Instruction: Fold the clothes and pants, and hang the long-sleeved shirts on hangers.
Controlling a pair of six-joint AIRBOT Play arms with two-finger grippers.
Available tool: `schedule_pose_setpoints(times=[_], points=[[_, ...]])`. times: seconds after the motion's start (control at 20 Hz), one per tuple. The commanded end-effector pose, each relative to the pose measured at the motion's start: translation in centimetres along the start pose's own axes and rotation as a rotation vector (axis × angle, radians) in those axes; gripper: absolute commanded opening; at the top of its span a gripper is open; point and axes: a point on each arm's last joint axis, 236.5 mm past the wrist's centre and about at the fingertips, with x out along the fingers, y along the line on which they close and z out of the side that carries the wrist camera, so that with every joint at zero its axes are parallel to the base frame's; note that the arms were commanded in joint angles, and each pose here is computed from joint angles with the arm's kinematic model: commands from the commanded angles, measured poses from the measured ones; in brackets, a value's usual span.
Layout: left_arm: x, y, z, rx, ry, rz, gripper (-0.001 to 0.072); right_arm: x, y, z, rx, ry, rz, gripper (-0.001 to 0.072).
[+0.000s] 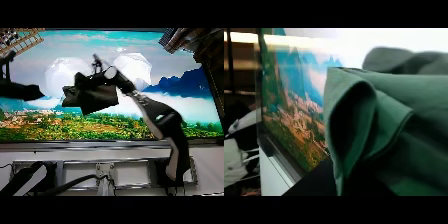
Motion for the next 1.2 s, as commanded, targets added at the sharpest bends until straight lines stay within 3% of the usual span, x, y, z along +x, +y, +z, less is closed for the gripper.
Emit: schedule_pose_setpoints(times=[0.0, 0.05, 0.1, 0.15, 0.2, 0.35, 0.5, 0.6, 0.65, 0.8, 0.9, 1.0, 1.15], points=[[1.4, 1.3, -3.4, -0.029, 0.009, 0.045, 0.0008, 6.4, -1.7, -2.8, 0.091, 0.061, 0.021, 0.0026], [1.7, 1.4, -3.8, -0.034, 0.017, 0.043, 0.0008, 7.3, -2.6, -3.2, 0.129, 0.067, 0.025, 0.0034], [1.8, 1.4, -4.0, -0.036, 0.021, 0.043, 0.0008, 7.9, -3.0, -3.6, 0.158, 0.078, 0.035, 0.0154], [1.9, 1.4, -4.0, -0.036, 0.021, 0.042, 0.0008, 8.1, -2.9, -3.6, 0.175, 0.079, 0.055, 0.0330], [1.9, 1.4, -3.9, -0.039, 0.016, 0.044, 0.0008, 8.0, -1.8, -3.5, 0.153, 0.081, 0.102, 0.0400], [1.9, 1.5, -3.7, -0.039, 0.008, 0.046, 0.0008, 5.0, 2.8, -1.5, 0.048, 0.043, 0.236, 0.0399], [1.9, 1.5, -3.5, -0.051, 0.000, 0.048, 0.0008, -1.3, 5.9, 2.2, -0.093, -0.020, 0.243, 0.0395], [1.9, 1.6, -3.2, -0.062, -0.014, 0.050, 0.0008, -6.6, 4.3, 4.3, -0.229, -0.030, 0.093, 0.0372], [1.9, 1.5, -3.1, -0.065, -0.019, 0.048, 0.0008, -9.6, 1.4, 5.6, -0.256, -0.036, -0.062, 0.0340], [1.9, 1.4, -2.7, -0.068, -0.035, 0.041, 0.0008, -20.1, -9.2, 8.6, -0.207, -0.069, -0.528, 0.0330], [1.9, 1.0, -2.3, -0.072, -0.052, 0.027, 0.0008, -24.8, -14.3, 8.0, -0.097, -0.022, -0.627, 0.0329], [1.8, 0.5, -1.7, -0.080, -0.074, 0.001, 0.0009, -25.8, -17.2, 6.8, 0.019, 0.025, -0.582, 0.0366], [1.8, 0.3, -1.1, -0.086, -0.099, -0.010, 0.0021, -23.2, -17.4, 5.2, 0.102, 0.070, -0.388, 0.0519]])
